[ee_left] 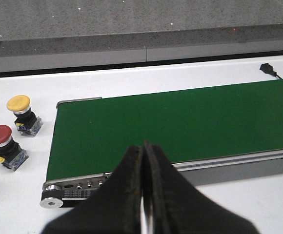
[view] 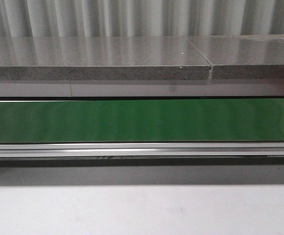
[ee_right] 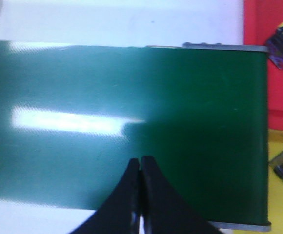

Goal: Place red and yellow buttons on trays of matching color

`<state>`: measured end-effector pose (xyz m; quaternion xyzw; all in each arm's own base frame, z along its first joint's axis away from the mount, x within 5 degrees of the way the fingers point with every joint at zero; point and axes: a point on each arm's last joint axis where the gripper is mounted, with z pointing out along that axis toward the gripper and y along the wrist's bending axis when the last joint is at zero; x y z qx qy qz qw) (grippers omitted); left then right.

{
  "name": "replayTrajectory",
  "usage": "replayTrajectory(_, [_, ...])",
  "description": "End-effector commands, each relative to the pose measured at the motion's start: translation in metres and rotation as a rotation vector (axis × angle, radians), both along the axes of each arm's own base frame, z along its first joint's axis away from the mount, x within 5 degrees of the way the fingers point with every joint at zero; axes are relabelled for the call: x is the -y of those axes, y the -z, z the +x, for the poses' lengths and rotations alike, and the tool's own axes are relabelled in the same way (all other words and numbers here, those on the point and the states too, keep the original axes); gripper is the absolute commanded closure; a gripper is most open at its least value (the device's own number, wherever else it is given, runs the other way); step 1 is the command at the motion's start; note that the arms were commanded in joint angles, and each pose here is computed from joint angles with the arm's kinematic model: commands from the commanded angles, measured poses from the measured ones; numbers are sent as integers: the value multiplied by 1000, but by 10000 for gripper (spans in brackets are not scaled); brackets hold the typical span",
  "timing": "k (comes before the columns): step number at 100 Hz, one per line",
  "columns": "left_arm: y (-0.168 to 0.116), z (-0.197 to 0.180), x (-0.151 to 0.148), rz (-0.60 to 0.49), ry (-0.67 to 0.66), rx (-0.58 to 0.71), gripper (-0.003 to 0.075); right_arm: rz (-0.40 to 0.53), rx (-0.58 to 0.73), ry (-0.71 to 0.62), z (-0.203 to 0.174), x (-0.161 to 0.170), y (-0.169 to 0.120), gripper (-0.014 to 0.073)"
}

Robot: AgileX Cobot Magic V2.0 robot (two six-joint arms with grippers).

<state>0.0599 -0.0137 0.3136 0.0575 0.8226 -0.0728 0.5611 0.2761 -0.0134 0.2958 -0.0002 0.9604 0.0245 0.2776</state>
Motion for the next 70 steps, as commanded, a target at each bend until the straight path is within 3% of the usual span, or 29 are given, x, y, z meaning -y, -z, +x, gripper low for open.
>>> replayTrajectory(1, [-14,2,1,-25,4,84,740,-33,128,-66,-7,-11,-20,662])
replayTrajectory(23, [-14,2,1,-25,4,84,740,-39,214,-129,-32,-29,-18,662])
replayTrajectory(70, [-14,2,1,-25,4,84,740,-50,475,-110,-126,-24,-15,662])
